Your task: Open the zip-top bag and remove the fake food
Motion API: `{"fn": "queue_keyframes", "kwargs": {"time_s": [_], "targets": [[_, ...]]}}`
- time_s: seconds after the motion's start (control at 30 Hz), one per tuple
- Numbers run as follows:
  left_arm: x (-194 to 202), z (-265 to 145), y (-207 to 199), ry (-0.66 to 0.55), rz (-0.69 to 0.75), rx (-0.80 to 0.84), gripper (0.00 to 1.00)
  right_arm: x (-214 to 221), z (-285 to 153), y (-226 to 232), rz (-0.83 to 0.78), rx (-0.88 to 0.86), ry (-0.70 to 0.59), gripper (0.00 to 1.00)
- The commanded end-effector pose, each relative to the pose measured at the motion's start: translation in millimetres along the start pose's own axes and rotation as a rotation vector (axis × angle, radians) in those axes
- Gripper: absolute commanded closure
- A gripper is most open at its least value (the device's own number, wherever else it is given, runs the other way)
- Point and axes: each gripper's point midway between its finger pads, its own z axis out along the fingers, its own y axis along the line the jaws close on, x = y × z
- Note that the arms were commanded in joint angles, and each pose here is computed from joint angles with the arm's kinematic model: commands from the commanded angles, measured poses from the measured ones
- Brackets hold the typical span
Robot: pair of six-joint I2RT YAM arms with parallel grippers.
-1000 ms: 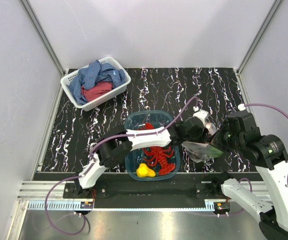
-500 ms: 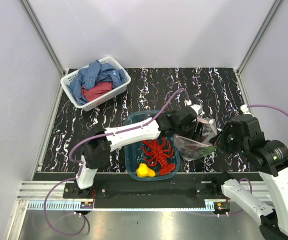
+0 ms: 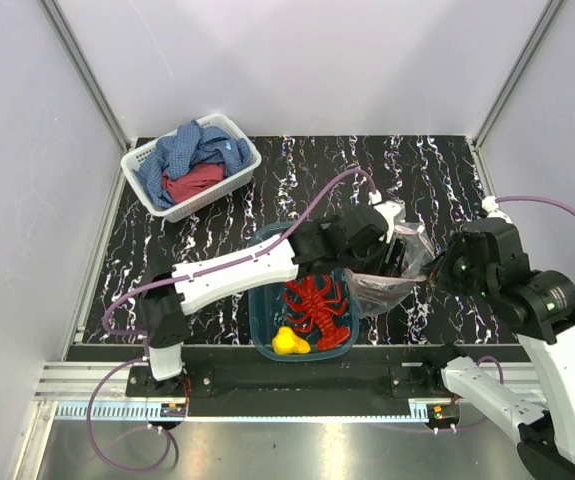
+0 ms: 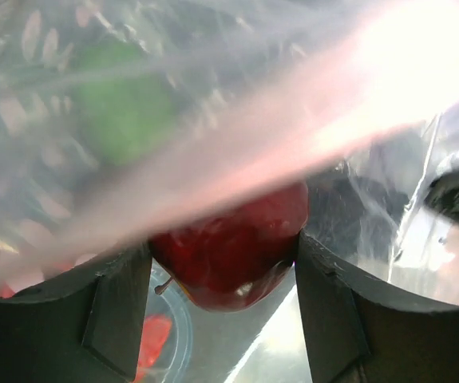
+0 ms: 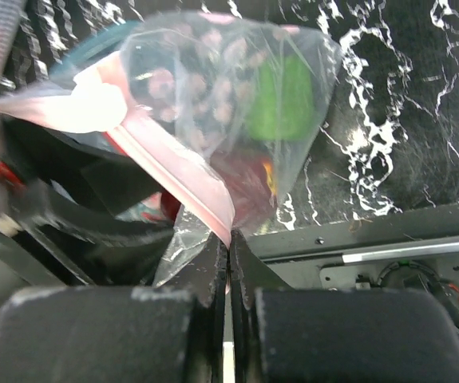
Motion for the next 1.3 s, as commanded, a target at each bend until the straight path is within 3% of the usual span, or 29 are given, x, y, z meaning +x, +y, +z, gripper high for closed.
{"fn": "queue_keyframes", "kwargs": {"time_s": [0.0, 0.23, 0.4, 0.57, 0.7, 0.97, 1.1, 1.27], "targets": [[-25.4, -40.7, -25.8, -0.117, 0.11, 0.038, 1.0, -31.5, -19.2, 11.6, 0.02, -0.029, -0.114, 1.0], [-59.2, -47.9, -14.9, -0.217, 0.152, -0.144, 1.0, -38.0, -28.1, 52.5, -0.041, -0.195, -0.068, 1.0], [-71.8, -51.4, -10.0, -0.253, 0.086, -0.222, 1.0, -33.7, -33.2, 58.9, -0.086, -0.255, -0.06, 1.0], [-65.4, -39.9, -20.4, -0.145, -0.141, -0.086, 1.0, -30.8, -49.8, 56.5, -0.09, -0.307, -0.093, 1.0], [-57.4, -33.8, -25.0, -0.09, -0.206, -0.039, 1.0, -21.0, -49.1, 47.5, -0.095, -0.282, -0.062, 1.0], [-85.0, -66.6, -50.9, -0.16, -0.183, 0.036, 1.0, -11.9, -46.4, 34.5, -0.154, -0.245, -0.039, 1.0], [-110.8, -102.6, -101.8, -0.242, -0.111, 0.282, 1.0, -7.5, -38.6, 24.7, -0.151, -0.193, -0.022, 1.0], [-108.6, -141.0, -103.9, -0.299, -0.093, 0.332, 1.0, -14.5, -33.4, 5.0, -0.08, -0.07, -0.063, 1.0]]}}
